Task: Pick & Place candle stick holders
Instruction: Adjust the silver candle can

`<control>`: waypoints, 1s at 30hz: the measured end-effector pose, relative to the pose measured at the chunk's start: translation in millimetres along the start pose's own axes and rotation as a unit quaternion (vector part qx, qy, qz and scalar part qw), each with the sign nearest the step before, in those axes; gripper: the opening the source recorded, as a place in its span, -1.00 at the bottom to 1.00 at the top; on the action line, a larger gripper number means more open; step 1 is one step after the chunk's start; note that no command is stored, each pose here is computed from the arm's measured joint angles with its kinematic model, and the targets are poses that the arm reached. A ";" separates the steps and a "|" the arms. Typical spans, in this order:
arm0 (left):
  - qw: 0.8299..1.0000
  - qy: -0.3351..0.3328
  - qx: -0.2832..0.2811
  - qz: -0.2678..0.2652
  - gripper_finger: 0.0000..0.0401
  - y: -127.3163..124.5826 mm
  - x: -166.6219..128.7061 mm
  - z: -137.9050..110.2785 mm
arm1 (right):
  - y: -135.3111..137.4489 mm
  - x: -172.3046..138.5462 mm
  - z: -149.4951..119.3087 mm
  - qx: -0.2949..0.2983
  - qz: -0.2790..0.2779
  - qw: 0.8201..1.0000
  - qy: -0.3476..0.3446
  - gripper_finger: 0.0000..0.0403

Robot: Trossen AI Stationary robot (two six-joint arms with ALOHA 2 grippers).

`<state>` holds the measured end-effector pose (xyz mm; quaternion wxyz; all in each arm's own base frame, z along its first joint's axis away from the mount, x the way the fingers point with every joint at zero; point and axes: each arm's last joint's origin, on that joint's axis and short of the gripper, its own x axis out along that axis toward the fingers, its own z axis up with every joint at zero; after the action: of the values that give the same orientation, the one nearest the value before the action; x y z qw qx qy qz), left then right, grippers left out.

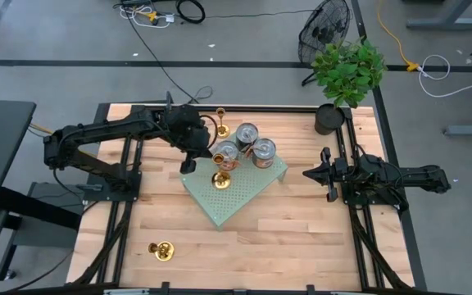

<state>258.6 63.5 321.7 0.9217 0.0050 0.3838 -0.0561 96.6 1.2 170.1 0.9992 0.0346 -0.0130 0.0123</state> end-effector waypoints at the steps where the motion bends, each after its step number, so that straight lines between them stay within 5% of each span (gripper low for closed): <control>1: 1.000 0.003 -0.004 -0.005 -1.00 -0.4 0.0 -0.7 | 0.0 0.0 0.0 0.000 0.000 1.000 0.000 -0.99; 30: 0.999 -0.028 0.020 -0.027 -1.00 -5.1 24.7 11.5 | 0.0 0.0 -0.1 0.000 0.000 1.000 0.000 -0.99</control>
<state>283.4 55.4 312.5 0.9298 0.0114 0.3570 -0.0890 96.6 1.2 170.1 0.9992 0.0347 -0.0129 0.0122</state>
